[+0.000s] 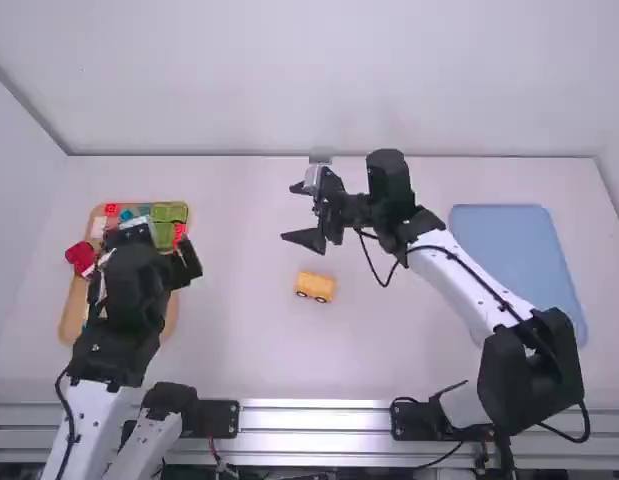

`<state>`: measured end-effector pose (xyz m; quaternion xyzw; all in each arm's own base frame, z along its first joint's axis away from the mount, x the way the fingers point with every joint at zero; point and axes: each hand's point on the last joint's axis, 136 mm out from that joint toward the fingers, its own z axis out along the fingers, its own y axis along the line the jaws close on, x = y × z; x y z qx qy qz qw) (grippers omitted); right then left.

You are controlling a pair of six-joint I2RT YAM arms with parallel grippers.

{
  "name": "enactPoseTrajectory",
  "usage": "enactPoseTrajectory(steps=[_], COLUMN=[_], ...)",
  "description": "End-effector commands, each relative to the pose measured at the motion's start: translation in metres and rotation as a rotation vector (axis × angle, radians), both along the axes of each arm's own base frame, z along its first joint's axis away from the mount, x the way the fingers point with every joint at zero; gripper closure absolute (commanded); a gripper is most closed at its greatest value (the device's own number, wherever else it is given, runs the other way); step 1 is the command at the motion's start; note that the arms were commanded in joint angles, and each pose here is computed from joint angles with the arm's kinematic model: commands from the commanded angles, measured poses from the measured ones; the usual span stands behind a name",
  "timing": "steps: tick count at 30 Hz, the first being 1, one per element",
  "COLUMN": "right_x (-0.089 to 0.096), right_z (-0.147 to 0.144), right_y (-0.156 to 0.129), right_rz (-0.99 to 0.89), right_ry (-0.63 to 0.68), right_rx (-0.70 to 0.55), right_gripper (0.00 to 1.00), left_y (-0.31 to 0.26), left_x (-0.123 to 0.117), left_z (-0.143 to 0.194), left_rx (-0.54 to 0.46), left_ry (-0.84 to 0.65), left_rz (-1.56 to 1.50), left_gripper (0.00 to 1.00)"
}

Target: Assemble lego blocks to make yellow taxi

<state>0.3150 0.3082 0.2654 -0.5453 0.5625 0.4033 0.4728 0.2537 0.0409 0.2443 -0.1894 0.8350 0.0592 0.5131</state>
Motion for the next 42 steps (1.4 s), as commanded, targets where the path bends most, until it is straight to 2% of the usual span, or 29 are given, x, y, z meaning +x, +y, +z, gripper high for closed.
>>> enactPoseTrajectory(steps=[1,5,10,13,17,22,28,32,35,38,39,42], right_x=[0.0,0.0,0.009,0.016,0.014,0.015,0.025,0.021,0.015,0.017,0.017,0.017], right_z=[0.02,0.015,0.011,0.008,0.013,0.015,0.013,0.012,0.012,0.008,0.008,0.002], right_y=[0.009,0.029,0.049,0.053,0.055,0.056,0.056,0.06,0.066,0.071,0.071,0.076], right_rz=[0.011,0.063,0.093,0.109,0.141,0.145,0.083,0.096,0.111,0.079,0.079,0.084], right_ry=[-0.06,-0.051,-0.006,-0.016,-0.026,-0.064,-0.038,-0.049,-0.058,-0.06,-0.06,-0.057], right_rx=[0.015,-0.008,-0.03,-0.041,-0.027,-0.028,-0.044,-0.046,-0.047,-0.07,-0.071,-0.073], right_gripper=[0.02,0.02,0.02,0.02,0.02,0.02,0.02,0.02,0.02,0.02,0.02,0.02], left_y=[0.025,0.032,0.045,0.058,0.085,0.104,0.131,0.149,0.145,0.13,0.13,0.111], left_x=[-0.013,-0.016,-0.018,-0.022,-0.038,-0.04,-0.026,-0.011,0.016,0.045,0.046,0.071], left_z=[0.011,0.015,0.02,0.019,0.016,0.023,0.02,0.007,0.002,-0.006,-0.007,-0.025], left_rx=[-0.057,-0.1,-0.096,-0.092,-0.146,-0.191,-0.297,-0.377,-0.405,-0.416,-0.417,-0.381], left_ry=[-0.081,-0.115,-0.12,-0.098,-0.078,-0.075,-0.019,0.068,0.15,0.249,0.254,0.383], left_rz=[0.205,0.263,0.316,0.376,0.537,0.579,0.574,0.579,0.441,0.288,0.284,0.171], left_gripper=[0.01,0.01,0.01,0.01,0.01,0.01,0.01,0.01,0.01,0.01,0.01,0.03])
